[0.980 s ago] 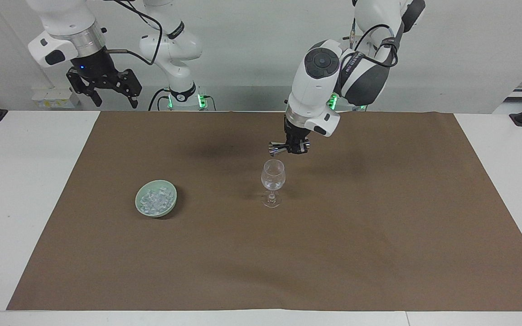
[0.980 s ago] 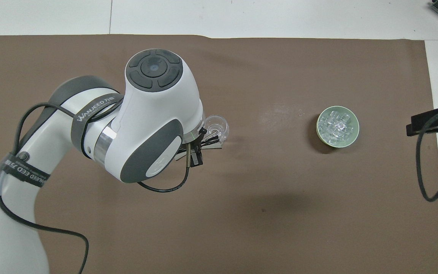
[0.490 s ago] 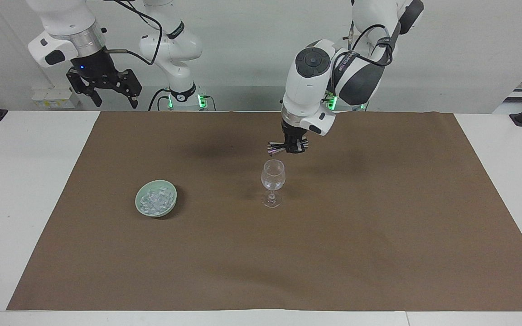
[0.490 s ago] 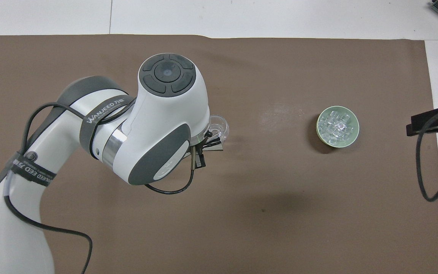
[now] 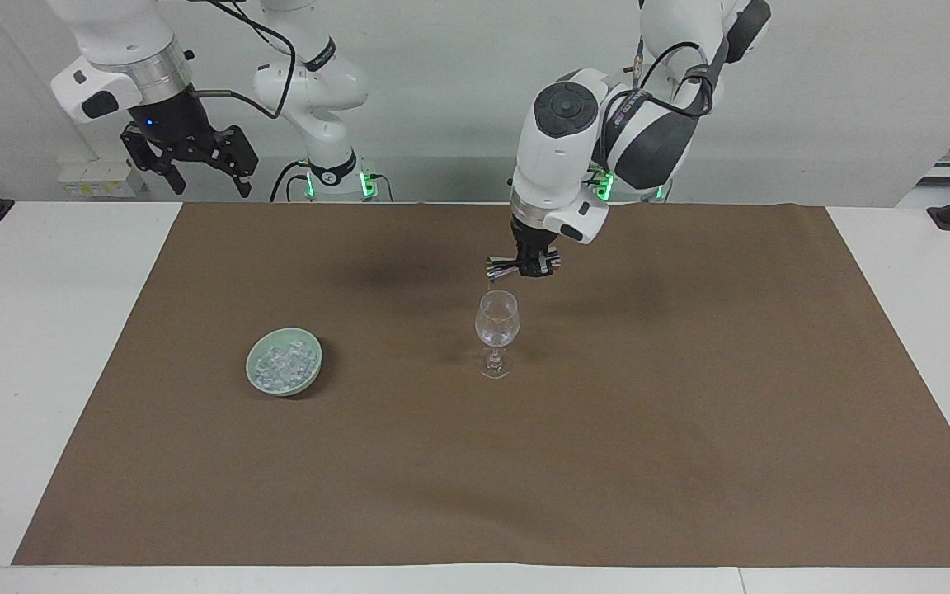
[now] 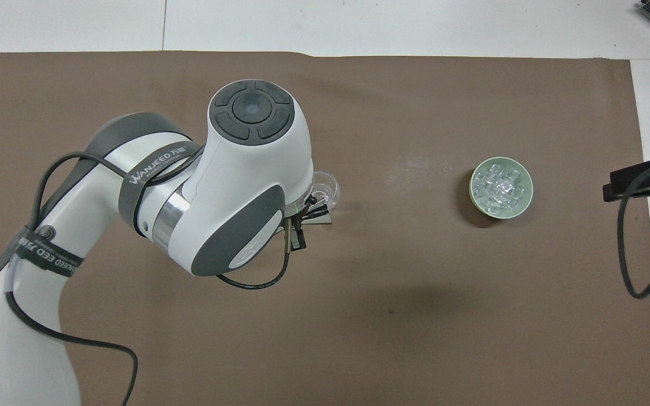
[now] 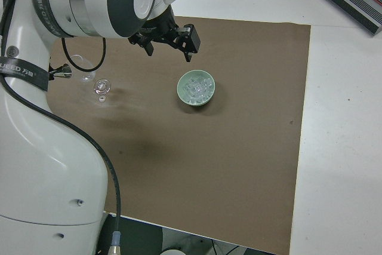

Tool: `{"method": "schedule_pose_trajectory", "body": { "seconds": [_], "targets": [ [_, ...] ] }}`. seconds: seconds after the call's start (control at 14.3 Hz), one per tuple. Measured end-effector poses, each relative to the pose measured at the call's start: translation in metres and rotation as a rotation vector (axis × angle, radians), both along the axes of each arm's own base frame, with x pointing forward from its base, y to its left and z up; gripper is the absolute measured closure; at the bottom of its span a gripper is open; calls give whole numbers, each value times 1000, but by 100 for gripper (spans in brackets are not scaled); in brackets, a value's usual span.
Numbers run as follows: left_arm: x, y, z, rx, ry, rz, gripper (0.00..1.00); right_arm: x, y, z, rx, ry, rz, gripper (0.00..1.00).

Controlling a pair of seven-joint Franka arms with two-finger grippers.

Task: Pour wine and add ice with both arms
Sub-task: 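Hold the metal cup tilted, pouring into the wine glass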

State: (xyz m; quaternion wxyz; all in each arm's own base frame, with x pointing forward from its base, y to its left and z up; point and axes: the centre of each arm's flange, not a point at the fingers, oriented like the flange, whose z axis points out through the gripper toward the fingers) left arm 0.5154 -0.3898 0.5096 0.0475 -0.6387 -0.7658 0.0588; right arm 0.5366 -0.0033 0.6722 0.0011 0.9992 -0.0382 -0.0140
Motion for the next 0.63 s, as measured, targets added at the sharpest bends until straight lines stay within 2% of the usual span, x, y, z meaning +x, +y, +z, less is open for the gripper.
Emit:
{"method": "schedule_pose_trajectory", "body": {
  "seconds": [0.63],
  "targets": [
    [14,3,2,5,-22,44,79,0,0,0,0,0,0,0]
  ]
}}
